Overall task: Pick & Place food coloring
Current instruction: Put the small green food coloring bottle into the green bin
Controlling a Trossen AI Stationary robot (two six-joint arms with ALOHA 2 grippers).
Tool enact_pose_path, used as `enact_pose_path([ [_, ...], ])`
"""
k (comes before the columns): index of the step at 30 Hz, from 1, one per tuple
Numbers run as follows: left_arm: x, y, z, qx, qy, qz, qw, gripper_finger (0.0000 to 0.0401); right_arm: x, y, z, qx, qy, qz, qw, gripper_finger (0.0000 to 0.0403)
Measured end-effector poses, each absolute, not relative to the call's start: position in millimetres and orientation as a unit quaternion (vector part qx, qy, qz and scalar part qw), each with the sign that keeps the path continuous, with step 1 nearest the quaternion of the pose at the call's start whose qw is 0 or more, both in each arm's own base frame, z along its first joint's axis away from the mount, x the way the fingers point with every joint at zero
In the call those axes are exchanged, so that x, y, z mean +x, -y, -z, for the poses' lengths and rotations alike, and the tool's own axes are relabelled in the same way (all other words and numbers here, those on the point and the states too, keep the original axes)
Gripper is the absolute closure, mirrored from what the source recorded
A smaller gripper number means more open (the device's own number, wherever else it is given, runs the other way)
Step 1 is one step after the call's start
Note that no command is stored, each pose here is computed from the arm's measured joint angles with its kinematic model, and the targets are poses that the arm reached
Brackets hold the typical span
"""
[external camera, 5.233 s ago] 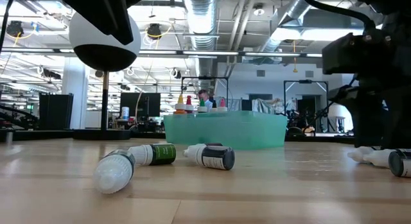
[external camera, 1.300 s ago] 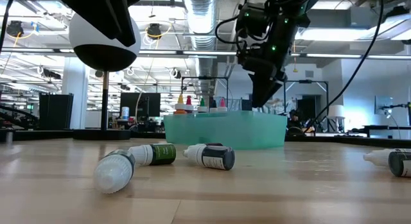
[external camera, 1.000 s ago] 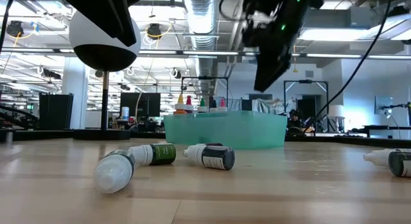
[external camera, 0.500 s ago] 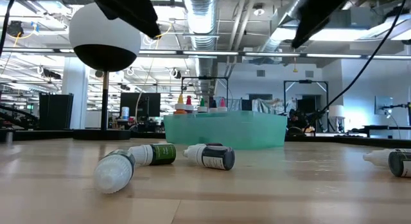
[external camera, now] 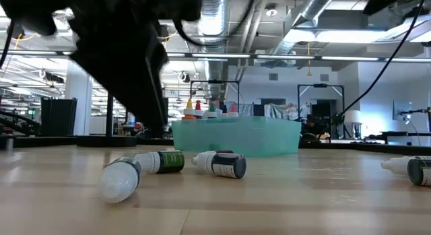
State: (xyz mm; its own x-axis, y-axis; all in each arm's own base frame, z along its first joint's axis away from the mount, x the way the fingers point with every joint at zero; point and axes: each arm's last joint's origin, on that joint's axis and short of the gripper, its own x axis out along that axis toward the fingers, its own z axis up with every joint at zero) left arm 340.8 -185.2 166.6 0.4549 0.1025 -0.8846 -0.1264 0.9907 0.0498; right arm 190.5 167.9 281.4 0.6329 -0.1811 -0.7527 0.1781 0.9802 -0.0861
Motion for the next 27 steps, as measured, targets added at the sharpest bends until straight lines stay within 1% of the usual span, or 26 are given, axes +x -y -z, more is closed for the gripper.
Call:
enact_pose_path([
  [3, 346.1, 181.9, -158.2, -0.03, -0.533, -0.054, 0.844, 0.0257, 180.0, -178.8, -282.9, -0.007, -0.389, 0.099, 0.916, 0.0236],
  [7, 350.7, 178.3, -156.7, -0.044, -0.529, -0.055, 0.846, 0.0257, 169.3, -188.3, -284.3, -0.023, -0.362, 0.094, 0.927, 0.0239],
  [15, 356.4, 170.8, -156.4, -0.072, -0.521, -0.074, 0.847, 0.0257, 163.6, -193.7, -284.5, -0.027, -0.359, 0.082, 0.93, 0.0239],
  [23, 361.9, 172.9, -132.9, -0.08, -0.551, -0.055, 0.829, 0.0257, 168.1, -190.1, -284.6, -0.022, -0.358, 0.092, 0.929, 0.0241],
  [27, 361.6, 169.4, -131.3, -0.081, -0.563, -0.056, 0.821, 0.0258, 169.2, -189.3, -284.7, -0.021, -0.358, 0.094, 0.929, 0.0243],
])
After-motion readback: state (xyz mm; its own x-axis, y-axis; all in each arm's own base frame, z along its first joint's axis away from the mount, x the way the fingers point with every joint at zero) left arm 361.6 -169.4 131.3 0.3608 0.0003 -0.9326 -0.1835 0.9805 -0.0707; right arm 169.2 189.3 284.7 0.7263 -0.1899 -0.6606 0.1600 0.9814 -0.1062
